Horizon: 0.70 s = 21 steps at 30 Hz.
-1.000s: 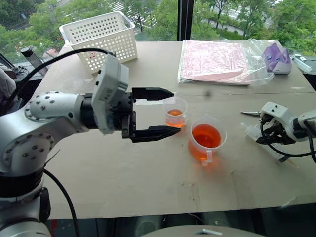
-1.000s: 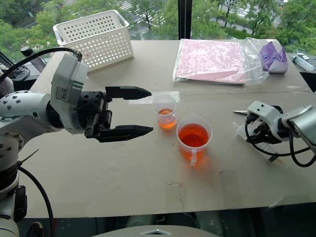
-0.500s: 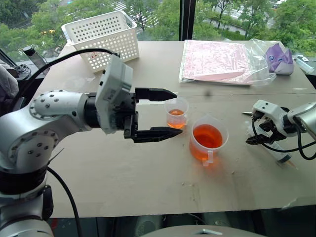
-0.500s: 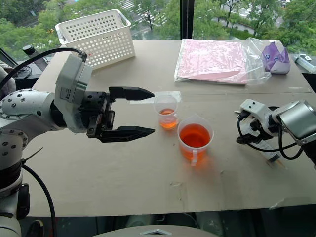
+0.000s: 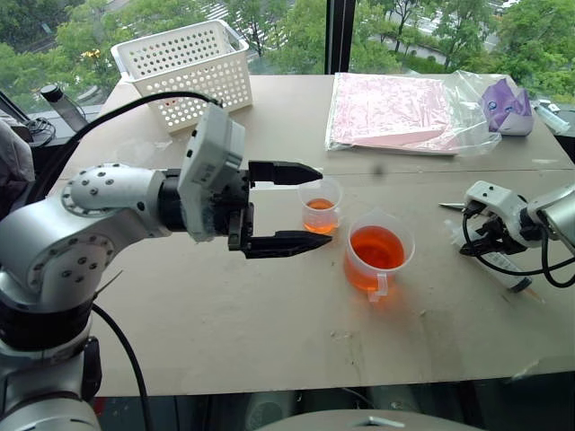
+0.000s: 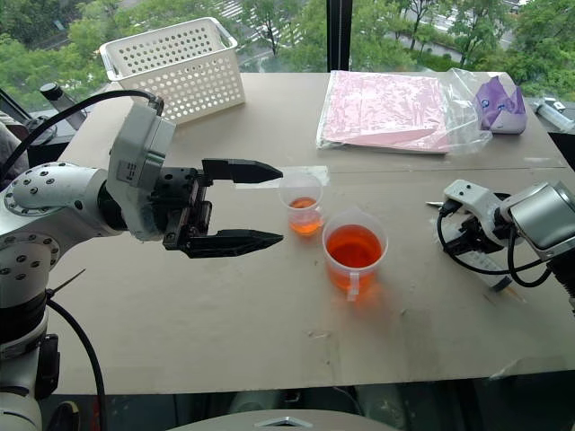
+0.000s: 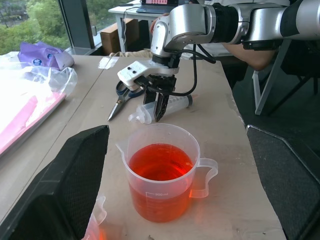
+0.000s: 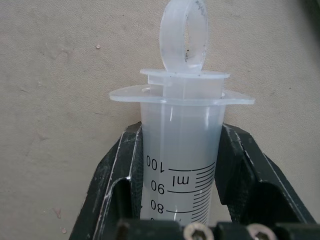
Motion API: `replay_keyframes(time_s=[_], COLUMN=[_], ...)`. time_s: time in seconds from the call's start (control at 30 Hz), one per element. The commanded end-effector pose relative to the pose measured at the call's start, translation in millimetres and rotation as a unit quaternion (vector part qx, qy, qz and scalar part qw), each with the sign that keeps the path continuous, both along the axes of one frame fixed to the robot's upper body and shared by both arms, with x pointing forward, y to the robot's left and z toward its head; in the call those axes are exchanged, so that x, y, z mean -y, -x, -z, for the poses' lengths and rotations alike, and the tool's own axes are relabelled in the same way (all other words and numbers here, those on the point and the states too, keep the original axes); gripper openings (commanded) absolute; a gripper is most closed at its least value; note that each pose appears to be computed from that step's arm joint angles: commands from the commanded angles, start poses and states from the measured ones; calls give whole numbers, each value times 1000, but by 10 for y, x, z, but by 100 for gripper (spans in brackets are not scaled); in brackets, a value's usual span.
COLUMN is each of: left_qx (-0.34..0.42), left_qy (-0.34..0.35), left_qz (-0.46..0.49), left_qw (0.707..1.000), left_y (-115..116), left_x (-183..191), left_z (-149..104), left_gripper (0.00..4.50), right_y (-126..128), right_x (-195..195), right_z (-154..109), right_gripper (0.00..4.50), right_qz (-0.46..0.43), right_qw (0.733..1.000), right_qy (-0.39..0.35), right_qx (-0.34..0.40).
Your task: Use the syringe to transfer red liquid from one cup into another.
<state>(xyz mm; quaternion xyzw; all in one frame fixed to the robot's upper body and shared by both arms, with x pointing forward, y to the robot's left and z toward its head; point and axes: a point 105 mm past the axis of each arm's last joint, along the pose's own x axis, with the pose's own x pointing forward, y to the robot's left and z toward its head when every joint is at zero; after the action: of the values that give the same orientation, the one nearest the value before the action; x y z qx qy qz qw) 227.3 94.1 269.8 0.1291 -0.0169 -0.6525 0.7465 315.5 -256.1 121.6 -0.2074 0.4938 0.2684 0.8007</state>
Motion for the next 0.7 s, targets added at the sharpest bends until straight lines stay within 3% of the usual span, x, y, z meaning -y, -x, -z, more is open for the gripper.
replay_keyframes(time_s=[0.03,0.23,0.3,0.47,0.7], left_qx=[22,20,19,17,14], left_qy=[8,13,18,58,155], left_qz=[5,1,0,-3,-21], left_qw=[1000,1000,1000,998,988], left_y=[27,29,29,-30,-300], left_x=[-5,-22,-25,-38,11], left_z=[-106,-111,-122,-267,-762], left_gripper=[448,448,448,448,448], right_y=[-32,77,129,227,440], right_x=[2,-341,-513,-878,-1372], right_z=[-351,-925,-1149,-1598,-1990], right_gripper=[150,150,150,150,150], right_qz=[5,-42,-78,-140,-188], right_qw=[999,982,964,895,773], right_qy=[-29,-161,-224,-350,-483], right_qx=[43,90,125,239,366])
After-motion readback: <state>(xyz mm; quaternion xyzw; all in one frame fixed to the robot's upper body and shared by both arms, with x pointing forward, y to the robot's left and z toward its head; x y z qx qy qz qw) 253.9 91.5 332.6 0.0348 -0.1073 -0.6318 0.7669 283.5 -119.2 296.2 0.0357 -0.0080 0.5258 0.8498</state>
